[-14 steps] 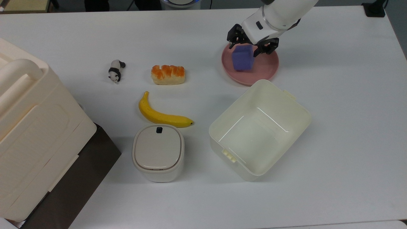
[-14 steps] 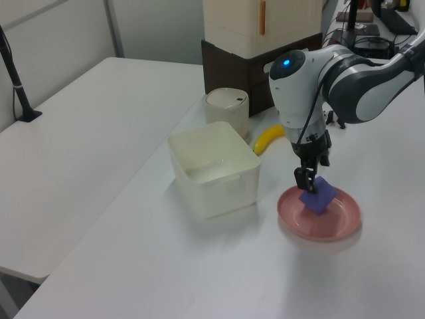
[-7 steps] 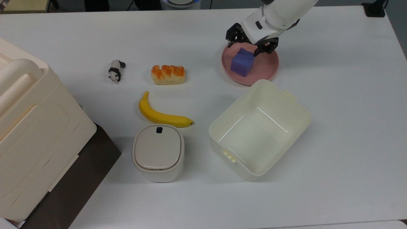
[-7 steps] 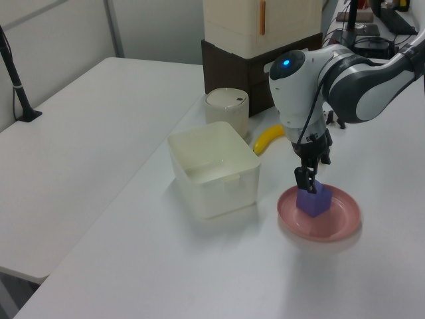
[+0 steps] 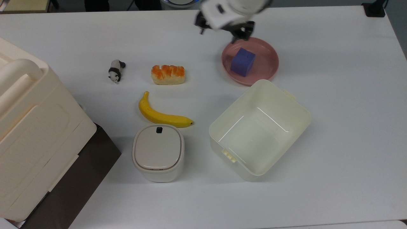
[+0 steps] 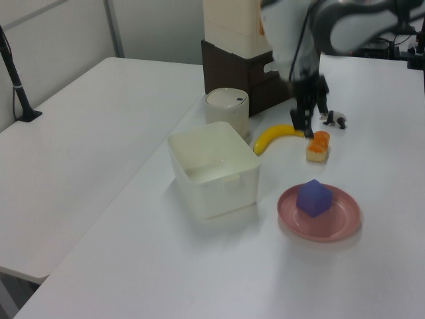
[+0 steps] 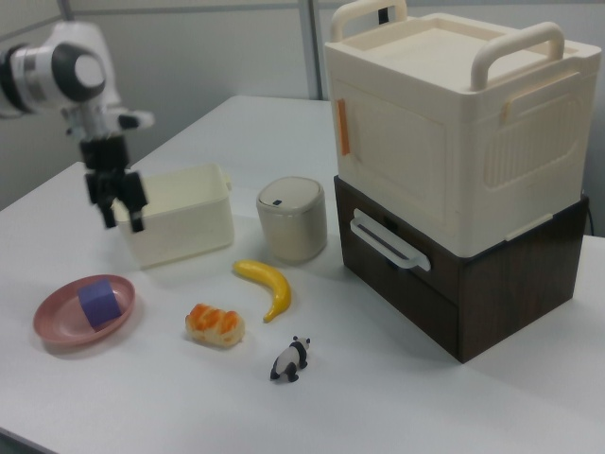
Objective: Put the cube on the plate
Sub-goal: 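Open the gripper and lift it away from the cube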
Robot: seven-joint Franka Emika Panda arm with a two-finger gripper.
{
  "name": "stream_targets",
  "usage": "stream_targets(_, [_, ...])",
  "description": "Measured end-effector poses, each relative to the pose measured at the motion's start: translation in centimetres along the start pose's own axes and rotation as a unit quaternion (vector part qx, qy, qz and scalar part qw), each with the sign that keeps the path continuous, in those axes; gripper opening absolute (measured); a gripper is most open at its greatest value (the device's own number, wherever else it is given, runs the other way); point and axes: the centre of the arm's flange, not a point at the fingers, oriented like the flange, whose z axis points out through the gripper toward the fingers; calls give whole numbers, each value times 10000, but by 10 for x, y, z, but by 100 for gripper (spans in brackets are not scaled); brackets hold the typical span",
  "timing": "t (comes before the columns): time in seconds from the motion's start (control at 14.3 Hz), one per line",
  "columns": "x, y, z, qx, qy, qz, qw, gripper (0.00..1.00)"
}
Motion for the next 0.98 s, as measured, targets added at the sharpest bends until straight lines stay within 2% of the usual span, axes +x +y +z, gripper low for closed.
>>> stream_targets(0.28, [13,101,-48,186,405,331,9985,100])
stream_targets(0.56, [1,214,-81,227,806,532,9951,100])
stream_targets(0.7, [-2,260,-92,354,1177,678,9901,100])
stream_targets(0.84, [2,292,-95,549,1544,835,9829,100])
stream_targets(0.98, [14,293,-82,621,1775,816,9788,100])
